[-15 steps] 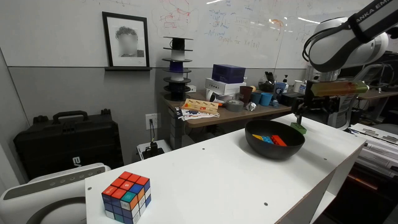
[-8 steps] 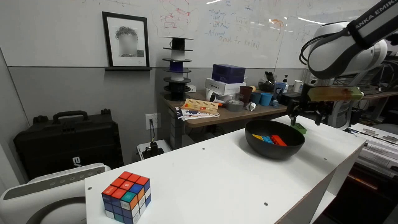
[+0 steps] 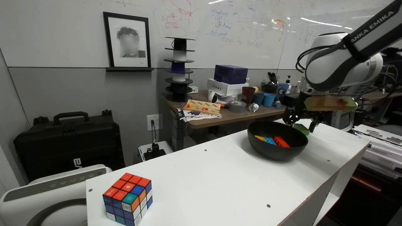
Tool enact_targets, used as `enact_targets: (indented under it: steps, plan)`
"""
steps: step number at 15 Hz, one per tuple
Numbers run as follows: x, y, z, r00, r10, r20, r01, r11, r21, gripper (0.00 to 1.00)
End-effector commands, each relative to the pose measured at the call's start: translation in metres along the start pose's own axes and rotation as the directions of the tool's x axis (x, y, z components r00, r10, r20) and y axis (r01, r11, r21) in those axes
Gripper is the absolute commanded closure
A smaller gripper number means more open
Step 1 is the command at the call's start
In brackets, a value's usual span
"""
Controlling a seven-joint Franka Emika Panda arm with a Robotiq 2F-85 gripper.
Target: Put all the toy blocks into the black bowl.
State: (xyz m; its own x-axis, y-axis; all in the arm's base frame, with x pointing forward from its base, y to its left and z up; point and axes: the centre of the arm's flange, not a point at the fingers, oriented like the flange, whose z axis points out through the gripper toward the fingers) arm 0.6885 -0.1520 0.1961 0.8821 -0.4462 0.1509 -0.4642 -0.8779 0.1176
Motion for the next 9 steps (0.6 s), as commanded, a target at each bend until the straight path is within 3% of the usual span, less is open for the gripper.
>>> enact_targets:
  steps: [1,7,9]
  plan:
    - [-0.008,0.002,-0.012,0.999,-0.029,-0.030,0.030,0.999,0.028,0.42]
    - [-0.044,0.034,-0.041,0.988,-0.082,-0.128,0.088,0.995,0.047,0.88]
    - [-0.067,0.047,-0.065,0.984,-0.074,-0.161,0.083,0.995,0.049,0.89]
